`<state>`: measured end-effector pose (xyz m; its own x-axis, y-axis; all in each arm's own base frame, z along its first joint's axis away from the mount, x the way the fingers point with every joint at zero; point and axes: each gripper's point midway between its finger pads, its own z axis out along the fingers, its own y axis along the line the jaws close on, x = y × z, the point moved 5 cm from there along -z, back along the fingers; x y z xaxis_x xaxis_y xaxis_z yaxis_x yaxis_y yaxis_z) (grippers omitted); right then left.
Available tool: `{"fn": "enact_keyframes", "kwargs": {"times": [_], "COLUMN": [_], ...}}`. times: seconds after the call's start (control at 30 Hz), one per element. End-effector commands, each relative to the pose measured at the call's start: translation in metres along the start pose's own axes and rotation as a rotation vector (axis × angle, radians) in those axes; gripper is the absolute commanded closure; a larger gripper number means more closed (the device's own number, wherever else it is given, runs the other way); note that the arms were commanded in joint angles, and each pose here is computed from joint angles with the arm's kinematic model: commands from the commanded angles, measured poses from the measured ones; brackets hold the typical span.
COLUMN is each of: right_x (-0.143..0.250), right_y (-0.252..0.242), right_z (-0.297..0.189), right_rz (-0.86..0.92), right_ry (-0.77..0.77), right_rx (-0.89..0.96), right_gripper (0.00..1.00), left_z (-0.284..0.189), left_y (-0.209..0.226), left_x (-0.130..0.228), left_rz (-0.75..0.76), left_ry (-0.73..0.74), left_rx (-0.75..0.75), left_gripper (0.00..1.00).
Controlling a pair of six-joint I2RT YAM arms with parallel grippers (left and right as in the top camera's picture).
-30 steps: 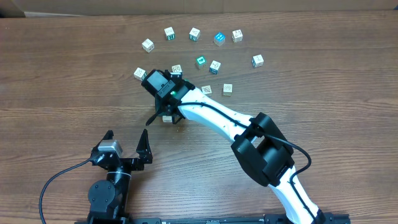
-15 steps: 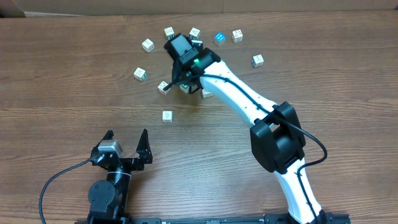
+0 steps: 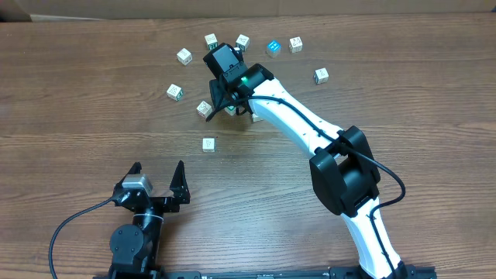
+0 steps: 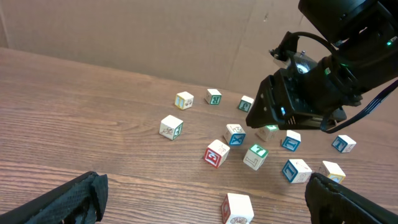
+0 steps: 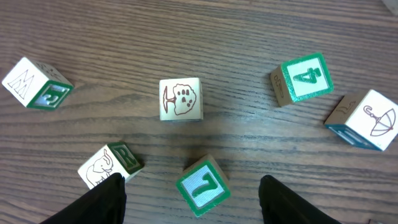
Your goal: Form a circle
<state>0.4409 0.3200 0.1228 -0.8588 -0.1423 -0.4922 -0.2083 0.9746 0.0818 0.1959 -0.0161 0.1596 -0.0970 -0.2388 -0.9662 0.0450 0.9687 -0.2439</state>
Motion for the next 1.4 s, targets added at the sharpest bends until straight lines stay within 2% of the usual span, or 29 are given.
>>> {"fn": "enact_keyframes", "kwargs": {"times": [0.0,0.47,0.83,0.97,1.13,1.37], "right_x": [0.001,0.019,0.023,0.023,0.027,0.026], "right_y": [-0.004,-0.007,-0.004,-0.004,-0.006,-0.006], "right_z": [0.003,0.036,0.039,0.039,0.039,0.039], "right_rz": [-0.046,-0.121,-0.115,-0.115,-0.118,-0.117], "right_ry": [0.001,0.063,0.086,0.086,0.107,0.100], "right_rx": [0.011,0.036,0.004,0.004,0.013,0.011], "right_gripper": [0.40,0.39,0.39,0.48,0.52,0.48], "left_z": [0.000,0.000,0.000,0.000,0.000,0.000], "left_y": [-0.002,-0.002,-0.002,-0.002,-0.002,-0.002], "left_x": [0.000,0.000,0.000,0.000,0.000,0.000], "left_rz": [0.027,0.027,0.027,0.027,0.027,0.027], "left_ry": [-0.006,-0.006,-0.006,-0.006,-0.006,-0.006], "left_rx": [0.014,0.014,0.014,0.014,0.014,0.014], "left_gripper": [0.00,0.00,0.00,0.01,0.00,0.01]}}
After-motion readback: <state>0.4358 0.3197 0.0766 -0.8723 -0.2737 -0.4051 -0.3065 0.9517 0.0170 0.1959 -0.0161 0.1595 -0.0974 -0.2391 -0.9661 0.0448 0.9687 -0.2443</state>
